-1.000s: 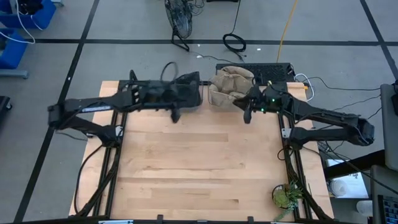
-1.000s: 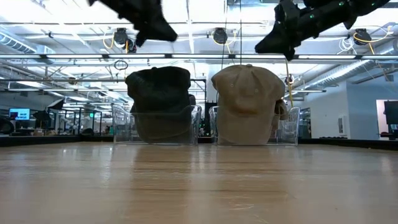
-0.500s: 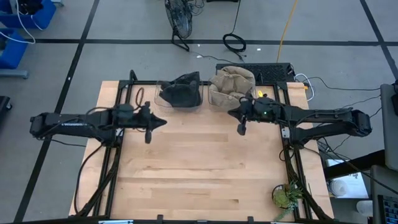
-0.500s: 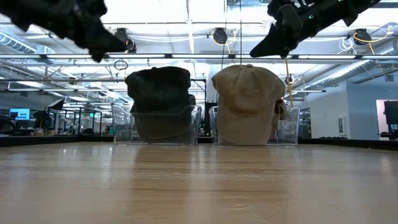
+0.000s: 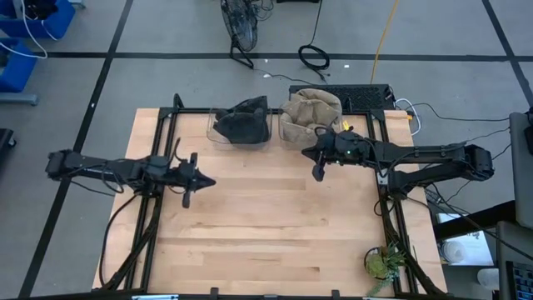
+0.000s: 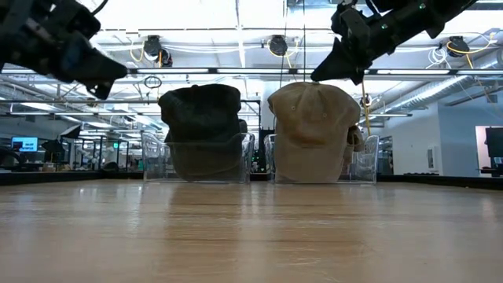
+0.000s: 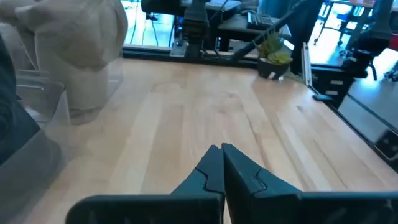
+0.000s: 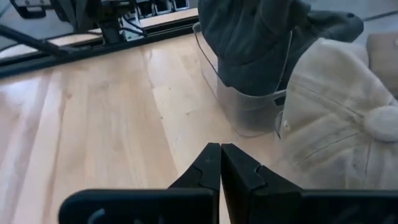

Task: Pick & Place hat
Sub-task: Return to Home Position

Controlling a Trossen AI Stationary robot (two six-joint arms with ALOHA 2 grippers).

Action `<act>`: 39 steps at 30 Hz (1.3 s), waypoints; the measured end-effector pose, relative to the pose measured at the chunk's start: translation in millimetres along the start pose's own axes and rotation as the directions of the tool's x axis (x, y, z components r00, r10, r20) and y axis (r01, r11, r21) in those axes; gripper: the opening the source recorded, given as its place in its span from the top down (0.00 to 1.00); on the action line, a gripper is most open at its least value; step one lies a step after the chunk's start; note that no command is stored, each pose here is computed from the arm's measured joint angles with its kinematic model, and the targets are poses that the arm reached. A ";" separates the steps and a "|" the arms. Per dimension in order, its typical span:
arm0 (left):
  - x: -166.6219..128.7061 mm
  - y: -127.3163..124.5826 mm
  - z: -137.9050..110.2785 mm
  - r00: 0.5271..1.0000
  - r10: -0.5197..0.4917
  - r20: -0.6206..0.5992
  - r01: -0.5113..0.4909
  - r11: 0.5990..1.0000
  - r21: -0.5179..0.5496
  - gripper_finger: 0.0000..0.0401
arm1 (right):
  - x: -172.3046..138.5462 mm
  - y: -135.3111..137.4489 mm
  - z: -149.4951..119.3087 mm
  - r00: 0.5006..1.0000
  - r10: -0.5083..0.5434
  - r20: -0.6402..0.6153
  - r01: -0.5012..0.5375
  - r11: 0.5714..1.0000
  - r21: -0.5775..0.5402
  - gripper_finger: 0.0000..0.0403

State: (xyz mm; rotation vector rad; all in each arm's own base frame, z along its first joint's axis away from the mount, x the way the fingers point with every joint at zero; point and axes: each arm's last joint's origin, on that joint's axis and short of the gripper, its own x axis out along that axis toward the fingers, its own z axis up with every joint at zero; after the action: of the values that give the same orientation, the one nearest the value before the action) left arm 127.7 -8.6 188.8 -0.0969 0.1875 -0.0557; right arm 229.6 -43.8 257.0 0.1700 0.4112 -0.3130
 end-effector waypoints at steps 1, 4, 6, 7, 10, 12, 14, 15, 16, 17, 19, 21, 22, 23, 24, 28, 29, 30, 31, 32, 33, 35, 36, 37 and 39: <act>-2.0 0.0 -1.1 1.000 -0.001 0.001 0.001 1.000 0.003 1.00 | 0.0 0.0 0.0 1.000 0.000 0.000 0.000 1.000 0.010 1.00; -8.5 0.6 -2.8 1.000 0.002 -0.004 -0.002 0.999 0.044 1.00 | 0.0 0.3 1.6 1.000 0.004 0.016 -0.004 1.000 0.027 1.00; -12.5 1.5 -2.9 1.000 0.008 0.001 -0.008 0.997 0.083 1.00 | -0.1 0.8 4.6 0.999 0.010 0.047 -0.012 0.999 0.047 1.00; -14.3 2.0 -2.6 1.000 0.006 0.008 -0.007 0.995 0.101 1.00 | -0.3 1.1 6.3 0.998 0.013 0.064 -0.017 0.999 0.049 1.00; -20.0 4.4 -2.2 1.000 -0.010 0.022 0.007 0.990 0.143 1.00 | -0.7 1.7 10.5 0.994 0.020 0.108 -0.026 0.998 0.052 1.00; -23.4 6.6 -2.6 1.000 -0.008 0.026 0.004 0.990 0.141 1.00 | -1.0 2.1 13.4 0.990 0.024 0.137 -0.032 0.998 0.053 1.00; -26.9 8.3 -2.1 0.999 -0.008 0.042 0.002 0.990 0.139 1.00 | -1.3 2.4 15.0 0.988 0.027 0.154 -0.036 0.998 0.054 1.00; -28.5 9.0 -2.0 0.999 -0.010 0.048 0.003 0.990 0.138 1.00 | -1.3 2.4 15.4 0.987 0.028 0.158 -0.037 0.998 0.054 1.00; -30.0 9.4 -2.1 0.999 -0.014 0.052 0.007 0.991 0.132 1.00 | -1.4 2.5 15.6 0.987 0.028 0.160 -0.037 0.998 0.054 1.00; -31.1 9.7 -2.6 0.998 -0.020 0.062 0.013 0.993 0.117 1.00 | -1.4 2.5 15.6 0.987 0.028 0.160 -0.037 0.998 0.054 1.00; -31.2 10.6 -7.7 0.995 -0.027 0.095 0.019 0.996 0.085 1.00 | -1.4 2.5 15.6 0.987 0.028 0.160 -0.038 0.998 0.054 1.00; -27.9 12.1 -19.8 0.993 -0.030 0.117 0.024 0.998 0.056 1.00 | -1.4 2.6 15.6 0.987 0.029 0.160 -0.040 0.997 0.064 1.00; -26.1 12.7 -23.7 0.988 -0.030 0.151 0.023 0.999 0.044 1.00 | -1.4 2.6 15.6 0.987 0.029 0.160 -0.041 0.996 0.075 1.00; -25.1 12.9 -24.4 0.981 -0.032 0.191 0.024 0.999 0.040 1.00 | -1.4 2.5 15.4 0.987 0.029 0.158 -0.042 0.996 0.083 1.00; -25.2 12.5 -22.9 0.977 -0.038 0.209 0.028 0.998 0.052 1.00 | -1.3 2.6 15.3 0.987 0.029 0.157 -0.043 0.995 0.088 1.00; -24.5 12.9 -24.9 0.982 -0.027 0.185 0.014 0.997 0.069 1.00 | -0.4 2.6 11.2 0.988 0.031 0.152 -0.045 0.995 0.094 1.00; -24.1 12.8 -25.0 0.983 -0.032 0.182 0.021 0.998 0.066 1.00 | 0.0 2.4 9.3 0.989 0.030 0.146 -0.044 0.995 0.094 1.00; -23.4 12.5 -25.5 0.984 -0.047 0.172 0.037 0.997 0.060 1.00 | 0.7 2.0 6.7 0.990 0.029 0.138 -0.042 0.995 0.094 1.00; -22.8 12.0 -25.9 0.985 -0.059 0.165 0.051 0.997 0.050 0.99 | 1.2 1.7 4.3 0.991 0.028 0.131 -0.040 0.995 0.094 1.00; -22.5 11.7 -26.2 0.985 -0.066 0.160 0.060 0.997 0.042 0.99 | 1.7 1.4 2.0 0.992 0.027 0.124 -0.039 0.995 0.093 1.00; -22.2 11.5 -26.4 0.985 -0.069 0.157 0.065 0.997 0.034 0.98 | 2.2 1.0 -0.7 0.993 0.025 0.116 -0.036 0.995 0.093 1.00; -21.5 11.4 -27.0 0.986 -0.070 0.149 0.067 0.997 0.024 0.95 | 3.2 -0.4 -5.6 0.995 0.020 0.102 -0.031 0.994 0.102 1.00; -21.5 11.5 -27.0 0.987 -0.067 0.148 0.064 0.998 0.024 0.94 | 2.9 -0.8 -7.0 0.995 0.020 0.100 -0.030 0.994 0.106 1.00; -21.5 11.5 -26.9 0.987 -0.065 0.149 0.063 0.998 0.024 0.94 | 1.8 -1.1 -7.9 0.995 0.020 0.102 -0.030 0.994 0.105 1.00; -21.7 11.5 -26.2 0.985 -0.066 0.158 0.062 0.998 0.026 0.92 | -2.3 -1.6 -8.6 0.993 0.022 0.120 -0.030 0.998 0.058 1.00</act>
State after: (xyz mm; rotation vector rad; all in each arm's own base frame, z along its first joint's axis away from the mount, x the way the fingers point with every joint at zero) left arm 102.0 1.8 166.0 -0.0865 0.0244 -0.1135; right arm 223.9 -42.7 250.0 0.2137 0.2817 -0.3083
